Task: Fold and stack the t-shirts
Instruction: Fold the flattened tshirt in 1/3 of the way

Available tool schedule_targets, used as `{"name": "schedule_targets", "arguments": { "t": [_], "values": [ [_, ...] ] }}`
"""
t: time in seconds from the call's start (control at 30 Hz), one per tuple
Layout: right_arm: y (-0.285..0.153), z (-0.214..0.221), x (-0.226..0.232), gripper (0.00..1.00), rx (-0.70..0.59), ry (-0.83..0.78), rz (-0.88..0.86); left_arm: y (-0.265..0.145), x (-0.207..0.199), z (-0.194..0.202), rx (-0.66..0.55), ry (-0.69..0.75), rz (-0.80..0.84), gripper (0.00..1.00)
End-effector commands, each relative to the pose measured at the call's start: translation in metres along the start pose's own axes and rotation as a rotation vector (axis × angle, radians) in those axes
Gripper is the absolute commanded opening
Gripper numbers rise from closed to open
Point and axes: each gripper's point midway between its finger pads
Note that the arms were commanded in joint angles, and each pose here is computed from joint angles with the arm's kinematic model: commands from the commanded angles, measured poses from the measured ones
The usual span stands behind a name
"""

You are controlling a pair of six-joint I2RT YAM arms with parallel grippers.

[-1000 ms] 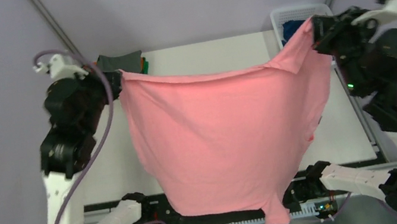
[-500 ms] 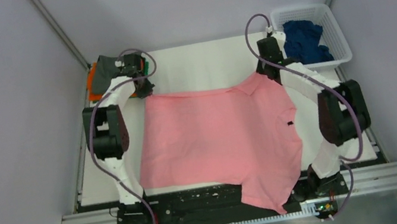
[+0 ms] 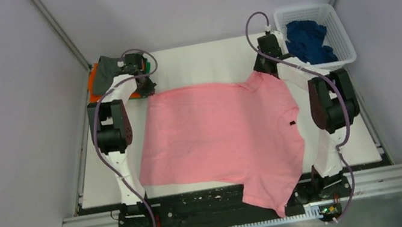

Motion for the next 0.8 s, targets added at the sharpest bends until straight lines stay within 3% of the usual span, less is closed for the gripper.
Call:
{"name": "schedule_targets", "arguments": {
  "t": [0.0,0.5,0.67,0.77],
  "values": [
    [-0.066,-0.027,-0.009,0.00,-0.065,0.037,-0.014,-0.056,-0.006,-0.014,-0.072,0.001,0.070,0.00],
    [-0.206,0.073,-0.068,0.00,0.083,0.100,0.045,-0.102,0.046,0.046,-0.021,-0.023,0.071,0.00],
    [-0.234,0.109,-0.071,0.00,0.150,0.127,-0.001,-0.110,0.060,0.053,-0.014,-0.019,0.035,0.00],
    [-0.242,0.145,-0.071,0.06,0.233,0.154,-0.028,-0.112,0.067,0.059,-0.005,-0.016,0.018,0.00]
  ]
}}
Point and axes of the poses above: each gripper's point midway between its finger pads, its own y axis out along the fingers, its own x axis along the line the jaws close on, z = x × y, and after that the axes turned 11 degrees about -y, right-handed
